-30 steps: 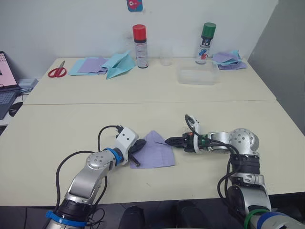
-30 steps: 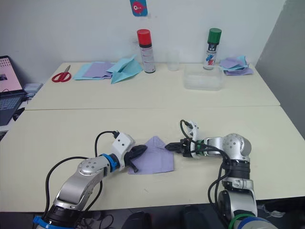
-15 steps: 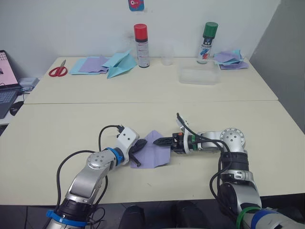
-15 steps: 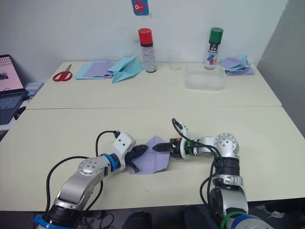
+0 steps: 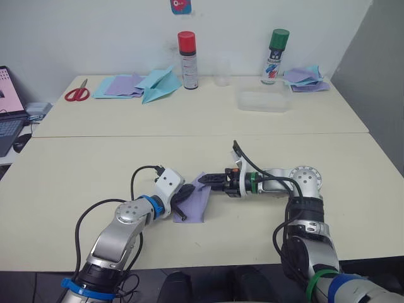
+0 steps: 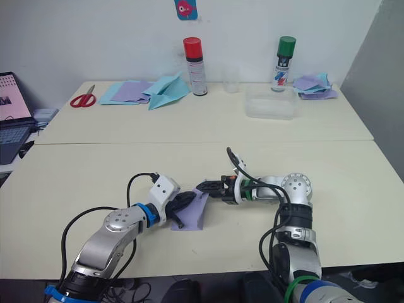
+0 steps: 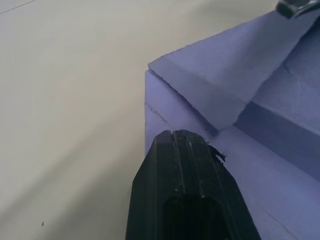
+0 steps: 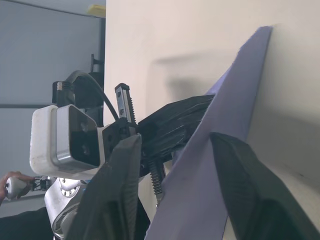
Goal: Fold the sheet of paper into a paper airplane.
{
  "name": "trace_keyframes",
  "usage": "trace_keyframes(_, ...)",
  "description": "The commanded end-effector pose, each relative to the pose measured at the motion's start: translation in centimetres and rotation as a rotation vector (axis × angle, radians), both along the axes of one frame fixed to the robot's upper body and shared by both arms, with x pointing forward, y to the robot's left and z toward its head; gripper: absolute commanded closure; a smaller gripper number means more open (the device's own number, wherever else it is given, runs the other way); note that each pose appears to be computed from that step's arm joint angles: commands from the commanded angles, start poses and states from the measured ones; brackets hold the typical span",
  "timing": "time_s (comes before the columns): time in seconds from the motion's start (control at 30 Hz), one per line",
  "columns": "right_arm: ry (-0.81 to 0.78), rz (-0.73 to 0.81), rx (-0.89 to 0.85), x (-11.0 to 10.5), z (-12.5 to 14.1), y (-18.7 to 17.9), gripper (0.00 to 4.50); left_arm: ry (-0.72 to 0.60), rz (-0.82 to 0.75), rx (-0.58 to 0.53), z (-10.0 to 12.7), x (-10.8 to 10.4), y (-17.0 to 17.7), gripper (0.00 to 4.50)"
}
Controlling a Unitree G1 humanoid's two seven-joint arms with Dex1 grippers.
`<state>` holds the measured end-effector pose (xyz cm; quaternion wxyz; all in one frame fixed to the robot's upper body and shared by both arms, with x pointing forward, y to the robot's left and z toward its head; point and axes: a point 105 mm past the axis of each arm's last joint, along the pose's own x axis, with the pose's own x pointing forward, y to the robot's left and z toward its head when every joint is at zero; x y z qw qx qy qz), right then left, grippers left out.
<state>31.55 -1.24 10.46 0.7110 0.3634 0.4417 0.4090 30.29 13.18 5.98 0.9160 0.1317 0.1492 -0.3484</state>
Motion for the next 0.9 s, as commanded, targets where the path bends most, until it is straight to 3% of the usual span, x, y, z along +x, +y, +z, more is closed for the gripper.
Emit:
trace_keyframes(0.03,-0.02,-0.01,0.013,0.3,0.7,-0.2,3.46,0.114,0.03,0.056,-3.1,-0.8,0.9,4.5)
trace_keyframes(0.13,-0.021,-0.013,0.009,0.3,0.6,-0.2,4.46,0.116,0.03,0.057,-3.1,-0.9,1.0,4.5)
trace_keyframes(0.6,-0.047,0.0,0.024,0.3,1.1,-0.1,4.46,0.103,-0.04,0.011,-2.2,-0.9,-0.3,4.5)
trace_keyframes(0.9,-0.063,0.021,0.052,0.1,0.9,2.5,4.46,0.089,-0.081,-0.001,-1.7,-0.9,-0.5,4.5)
